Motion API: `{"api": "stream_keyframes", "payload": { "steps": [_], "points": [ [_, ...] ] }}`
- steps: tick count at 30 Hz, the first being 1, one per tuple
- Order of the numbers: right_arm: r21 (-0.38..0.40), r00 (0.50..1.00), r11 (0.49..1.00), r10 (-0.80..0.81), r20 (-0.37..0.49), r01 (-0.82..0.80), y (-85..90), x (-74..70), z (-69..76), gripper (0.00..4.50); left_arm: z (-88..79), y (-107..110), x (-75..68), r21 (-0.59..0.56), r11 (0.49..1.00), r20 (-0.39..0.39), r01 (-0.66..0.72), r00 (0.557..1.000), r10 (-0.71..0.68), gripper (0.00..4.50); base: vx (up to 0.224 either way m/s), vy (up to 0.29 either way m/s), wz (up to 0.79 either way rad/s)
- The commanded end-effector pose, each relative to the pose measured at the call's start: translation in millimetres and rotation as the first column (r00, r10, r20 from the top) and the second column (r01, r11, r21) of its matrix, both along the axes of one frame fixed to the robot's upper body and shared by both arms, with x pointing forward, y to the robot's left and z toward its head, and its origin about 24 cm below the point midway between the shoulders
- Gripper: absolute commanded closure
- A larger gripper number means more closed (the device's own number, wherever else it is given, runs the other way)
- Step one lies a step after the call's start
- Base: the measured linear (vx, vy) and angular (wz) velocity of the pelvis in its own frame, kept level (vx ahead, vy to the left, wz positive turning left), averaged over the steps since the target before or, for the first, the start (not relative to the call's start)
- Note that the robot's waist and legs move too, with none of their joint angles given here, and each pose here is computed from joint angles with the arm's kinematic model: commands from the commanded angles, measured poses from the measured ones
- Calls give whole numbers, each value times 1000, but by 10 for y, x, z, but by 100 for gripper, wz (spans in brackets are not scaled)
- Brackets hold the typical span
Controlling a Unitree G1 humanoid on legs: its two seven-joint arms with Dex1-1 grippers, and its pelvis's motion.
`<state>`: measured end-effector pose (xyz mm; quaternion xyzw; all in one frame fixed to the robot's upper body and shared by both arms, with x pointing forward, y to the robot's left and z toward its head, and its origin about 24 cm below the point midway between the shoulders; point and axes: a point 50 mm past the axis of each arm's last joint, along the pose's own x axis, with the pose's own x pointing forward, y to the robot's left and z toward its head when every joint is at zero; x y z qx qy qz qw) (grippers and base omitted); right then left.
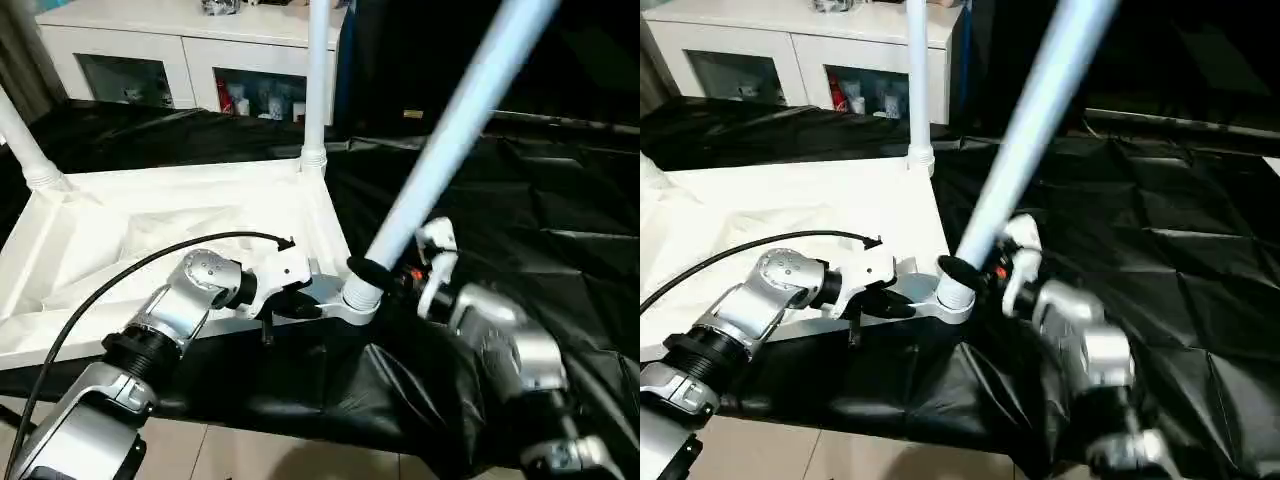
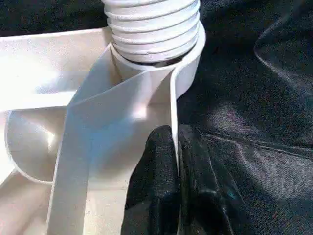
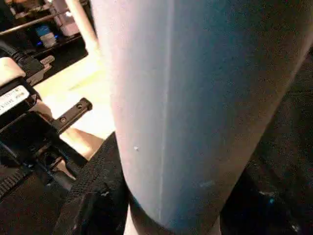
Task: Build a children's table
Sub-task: Insert table leg to table base
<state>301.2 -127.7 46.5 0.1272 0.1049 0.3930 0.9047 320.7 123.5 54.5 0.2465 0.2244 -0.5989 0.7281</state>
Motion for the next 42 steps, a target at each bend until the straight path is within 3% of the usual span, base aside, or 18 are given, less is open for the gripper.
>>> {"api": "stream_keyframes", "payload": {
  "steps": [1,8,17,25,29,34,36,42],
  "points": [
    [-115,991,992,-62,-116,49,-102,-120,-310,260,19,31,37,55,998,19,4,1000,-5,450,0,0,0],
    [-217,999,975,40,-33,-47,2,-155,-198,260,13,30,43,62,998,20,9,1000,-11,450,0,0,0],
    [-297,985,939,164,-54,-172,110,-139,-181,260,-10,-17,10,52,998,16,21,1000,-22,450,0,0,0],
    [-303,967,919,229,-113,-253,137,-174,-255,260,-6,-30,-14,23,999,25,36,999,-36,450,0,0,0],
    [-258,952,917,280,-121,-302,123,-200,-299,260,16,-58,-87,-6,990,33,139,990,-139,450,0,0,0],
    [-250,919,885,366,-151,-393,72,-277,-353,260,49,-82,-187,-43,970,-8,239,971,-240,450,0,0,0],
    [-250,879,844,442,-176,-474,31,-354,-383,260,64,-79,-245,-41,952,-33,304,952,-306,450,0,0,0],
    [-250,831,793,522,-192,-555,20,-418,-398,260,91,-44,-261,-36,944,-44,328,943,-329,450,0,0,0]
  ]
}}
